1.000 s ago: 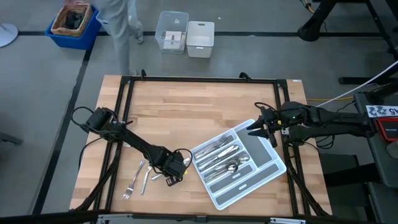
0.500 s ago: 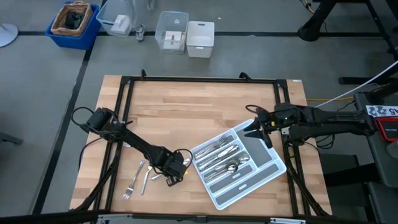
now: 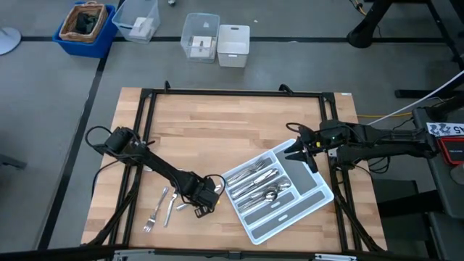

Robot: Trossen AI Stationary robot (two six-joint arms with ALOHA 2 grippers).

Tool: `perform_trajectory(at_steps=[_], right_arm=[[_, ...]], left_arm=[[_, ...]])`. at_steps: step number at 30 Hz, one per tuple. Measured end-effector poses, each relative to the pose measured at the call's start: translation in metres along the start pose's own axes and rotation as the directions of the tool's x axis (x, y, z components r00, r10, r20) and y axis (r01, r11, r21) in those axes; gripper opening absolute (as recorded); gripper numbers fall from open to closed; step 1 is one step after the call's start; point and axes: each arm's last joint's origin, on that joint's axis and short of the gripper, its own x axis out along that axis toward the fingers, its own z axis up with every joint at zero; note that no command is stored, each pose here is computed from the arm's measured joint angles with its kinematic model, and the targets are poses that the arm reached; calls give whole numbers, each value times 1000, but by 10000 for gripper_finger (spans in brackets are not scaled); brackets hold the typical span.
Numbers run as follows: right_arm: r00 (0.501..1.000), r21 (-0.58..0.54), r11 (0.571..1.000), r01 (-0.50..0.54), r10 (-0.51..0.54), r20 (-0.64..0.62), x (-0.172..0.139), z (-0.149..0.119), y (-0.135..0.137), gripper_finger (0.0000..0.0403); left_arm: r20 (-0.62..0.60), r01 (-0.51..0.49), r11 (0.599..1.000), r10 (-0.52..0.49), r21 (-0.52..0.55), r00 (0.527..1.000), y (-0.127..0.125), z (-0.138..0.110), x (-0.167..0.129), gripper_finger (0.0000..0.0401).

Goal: Sort silverware
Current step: Put the silver table knife into the silverware tray

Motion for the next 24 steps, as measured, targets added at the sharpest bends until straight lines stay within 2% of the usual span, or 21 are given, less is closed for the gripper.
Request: perform_trajectory(at_steps=[24], right_arm=[[1000,-1,1000,-1,1,-1,0,0,0,124]], left_arm=[[9,13,999,-13,-38,1000,-2,2,-4,27]])
